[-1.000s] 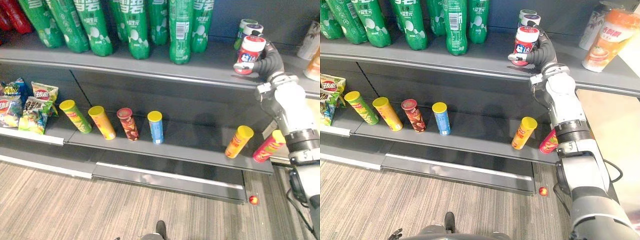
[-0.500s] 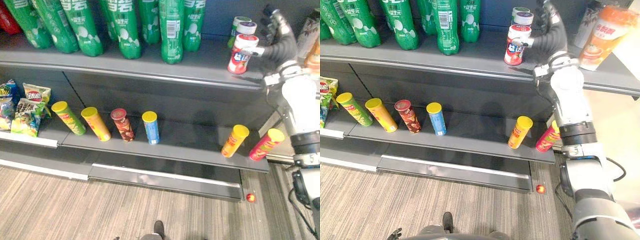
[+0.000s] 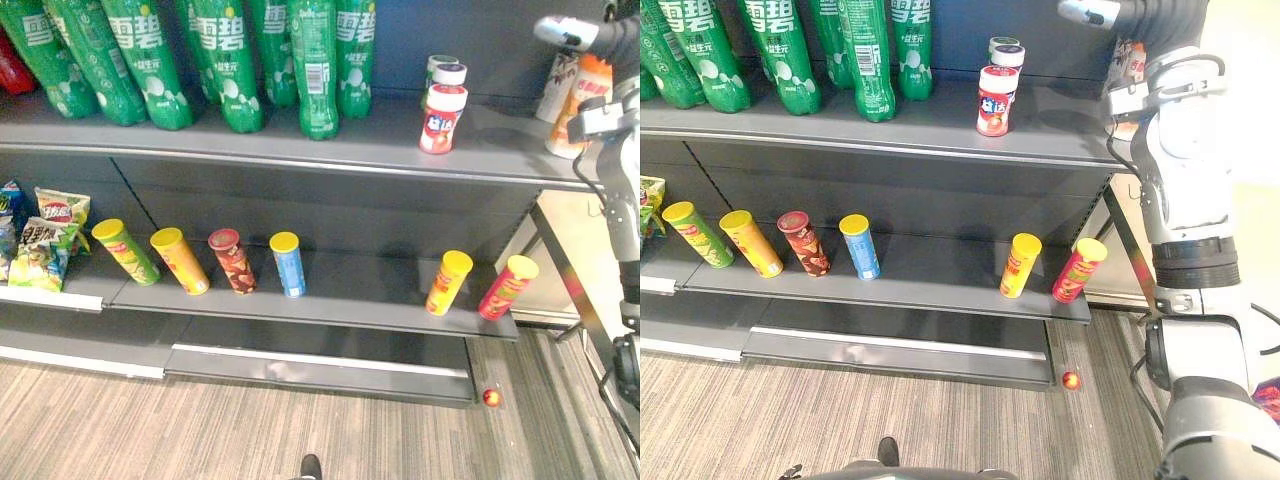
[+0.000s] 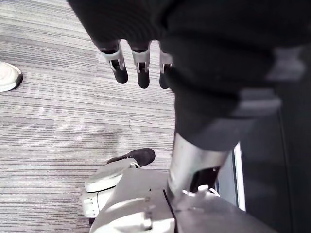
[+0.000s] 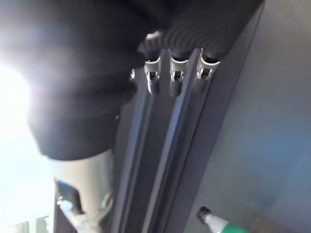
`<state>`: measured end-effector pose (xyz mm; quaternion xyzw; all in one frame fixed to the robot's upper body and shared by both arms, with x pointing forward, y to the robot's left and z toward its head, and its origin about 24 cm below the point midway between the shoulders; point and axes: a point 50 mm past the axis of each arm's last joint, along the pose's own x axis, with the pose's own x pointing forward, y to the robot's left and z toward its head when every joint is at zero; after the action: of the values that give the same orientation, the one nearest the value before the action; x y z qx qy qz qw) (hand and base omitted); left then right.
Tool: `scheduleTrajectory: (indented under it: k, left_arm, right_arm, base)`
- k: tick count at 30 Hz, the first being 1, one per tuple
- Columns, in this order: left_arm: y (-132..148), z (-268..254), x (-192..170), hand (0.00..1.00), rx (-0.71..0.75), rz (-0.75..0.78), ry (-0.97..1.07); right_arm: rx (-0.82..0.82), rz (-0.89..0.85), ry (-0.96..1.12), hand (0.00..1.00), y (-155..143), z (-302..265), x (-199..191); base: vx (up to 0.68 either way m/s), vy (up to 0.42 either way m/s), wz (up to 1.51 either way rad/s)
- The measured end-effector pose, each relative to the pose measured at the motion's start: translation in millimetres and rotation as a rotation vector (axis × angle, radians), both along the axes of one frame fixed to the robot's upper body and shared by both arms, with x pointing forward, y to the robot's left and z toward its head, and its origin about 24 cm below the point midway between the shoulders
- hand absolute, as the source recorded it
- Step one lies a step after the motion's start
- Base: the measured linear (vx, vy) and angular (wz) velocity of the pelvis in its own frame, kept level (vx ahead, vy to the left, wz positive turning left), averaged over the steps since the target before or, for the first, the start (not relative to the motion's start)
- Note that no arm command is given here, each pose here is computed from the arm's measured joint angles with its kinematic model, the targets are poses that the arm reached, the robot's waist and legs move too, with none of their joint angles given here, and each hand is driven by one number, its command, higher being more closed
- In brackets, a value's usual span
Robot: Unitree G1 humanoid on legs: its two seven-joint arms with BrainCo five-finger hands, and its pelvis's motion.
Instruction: Put the gum and the chips on the shelf.
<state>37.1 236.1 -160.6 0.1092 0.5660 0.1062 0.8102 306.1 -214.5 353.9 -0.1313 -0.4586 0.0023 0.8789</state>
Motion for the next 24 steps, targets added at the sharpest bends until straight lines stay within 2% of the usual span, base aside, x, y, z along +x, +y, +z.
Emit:
scheduleTrajectory:
  k: [3,9,12,16,20,24]
  left_arm:
    - [4.6,0.3,-3.6,0.00,0.013,0.000,0.013]
    - [7.7,0.4,-5.6,0.00,0.031,0.003,0.013]
    - [7.4,0.5,-7.7,0.00,0.038,0.011,0.005]
    - [6.5,-0.8,-13.2,0.00,0.047,0.029,0.023]
    - [7.1,-1.1,-16.1,0.00,0.048,0.064,0.026]
    - [8.6,-0.8,-18.6,0.00,0.057,0.077,0.031]
  right_arm:
    - [0.001,0.102,-0.023,0.00,13.6,-16.6,-16.7]
    - [-0.044,0.329,0.183,0.00,42.4,-93.6,-36.2]
    - [-0.029,0.461,0.343,0.00,55.2,-133.3,-41.5]
    - [0.065,0.705,0.699,0.00,81.4,-208.6,-64.0]
    - [0.073,0.790,0.815,0.00,90.8,-237.9,-83.2]
    - [0.150,0.828,0.930,0.00,102.5,-268.5,-102.0]
  base:
    - [0.05,0.010,-0.14]
    - [0.05,-0.001,-0.12]
    - [-0.01,0.002,-0.14]
    - [-0.03,0.005,-0.15]
    - [-0.02,0.005,-0.06]
    - [0.02,0.006,-0.01]
